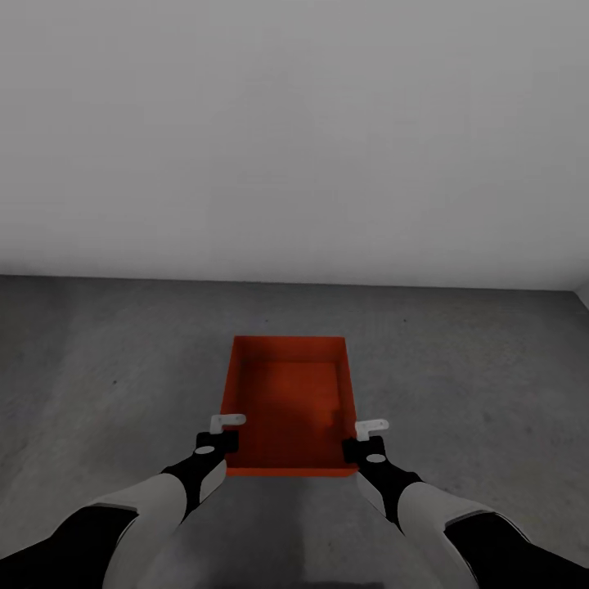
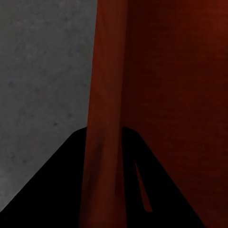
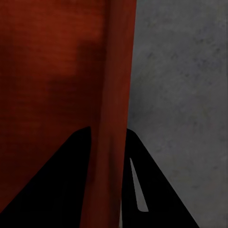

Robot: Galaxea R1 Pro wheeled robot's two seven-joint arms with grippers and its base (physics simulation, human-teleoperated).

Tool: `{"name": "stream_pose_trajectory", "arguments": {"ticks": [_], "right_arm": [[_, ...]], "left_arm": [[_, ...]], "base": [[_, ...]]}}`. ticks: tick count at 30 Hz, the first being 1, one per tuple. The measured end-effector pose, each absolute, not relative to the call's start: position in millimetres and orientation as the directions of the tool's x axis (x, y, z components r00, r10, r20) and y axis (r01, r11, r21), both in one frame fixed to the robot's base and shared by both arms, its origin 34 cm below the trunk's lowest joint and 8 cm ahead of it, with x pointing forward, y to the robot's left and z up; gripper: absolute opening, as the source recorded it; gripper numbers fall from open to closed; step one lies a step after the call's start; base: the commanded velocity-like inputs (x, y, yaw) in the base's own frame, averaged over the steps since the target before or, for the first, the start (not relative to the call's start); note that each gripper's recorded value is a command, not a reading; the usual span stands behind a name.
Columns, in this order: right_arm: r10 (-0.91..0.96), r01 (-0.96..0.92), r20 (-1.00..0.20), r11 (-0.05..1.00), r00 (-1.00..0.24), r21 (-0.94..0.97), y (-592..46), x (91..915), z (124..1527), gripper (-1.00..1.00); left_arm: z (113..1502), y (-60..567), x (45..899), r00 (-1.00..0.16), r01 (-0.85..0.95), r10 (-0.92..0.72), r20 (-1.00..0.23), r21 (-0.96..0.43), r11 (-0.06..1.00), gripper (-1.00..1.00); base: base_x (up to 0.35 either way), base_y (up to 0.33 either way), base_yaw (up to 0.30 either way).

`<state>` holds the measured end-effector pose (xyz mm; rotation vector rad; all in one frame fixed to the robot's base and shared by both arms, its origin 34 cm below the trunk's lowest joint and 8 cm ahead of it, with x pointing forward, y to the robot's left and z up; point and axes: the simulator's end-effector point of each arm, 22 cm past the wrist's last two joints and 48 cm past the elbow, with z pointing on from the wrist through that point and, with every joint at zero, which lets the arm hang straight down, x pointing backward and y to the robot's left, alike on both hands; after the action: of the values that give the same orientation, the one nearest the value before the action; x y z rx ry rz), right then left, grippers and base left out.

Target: Move the two storage containers from the living room to the garage. In the garage, place one container on the floor and stack the other container on top of it (either order is fine).

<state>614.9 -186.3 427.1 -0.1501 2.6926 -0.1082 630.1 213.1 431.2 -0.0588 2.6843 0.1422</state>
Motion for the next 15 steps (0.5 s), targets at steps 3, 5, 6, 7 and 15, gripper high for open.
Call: {"name": "stream_pose_trajectory", "arguments": {"ticks": [3,5,6,7,15], "right_arm": [[-0.122,-0.089,-0.419,0.991,-0.900,-0.099,-186,613,420,-1.00],[-0.122,-0.089,-0.416,0.991,-0.901,-0.099,-186,611,415,-1.00],[-0.122,-0.089,-0.414,0.991,-0.902,-0.099,-186,610,412,-1.00],[-0.122,-0.089,-0.413,0.991,-0.903,-0.099,-186,610,410,-1.00],[-0.122,-0.090,-0.402,0.991,-0.908,-0.098,-186,604,390,-1.00]], "left_arm": [[424,213,628,-0.900,-0.064,-0.018,-0.435,0.091,0.994,-1.00],[419,213,627,-0.902,-0.063,-0.018,-0.432,0.091,0.994,-1.00],[416,213,626,-0.902,-0.063,-0.018,-0.430,0.092,0.994,-1.00],[414,213,625,-0.903,-0.063,-0.017,-0.429,0.092,0.994,-1.00],[394,213,619,-0.908,-0.062,-0.018,-0.418,0.092,0.994,-1.00]], "base": [[0.000,0.000,0.000],[0.000,0.000,0.000],[0.000,0.000,0.000],[0.000,0.000,0.000],[0.000,0.000,0.000]]}}
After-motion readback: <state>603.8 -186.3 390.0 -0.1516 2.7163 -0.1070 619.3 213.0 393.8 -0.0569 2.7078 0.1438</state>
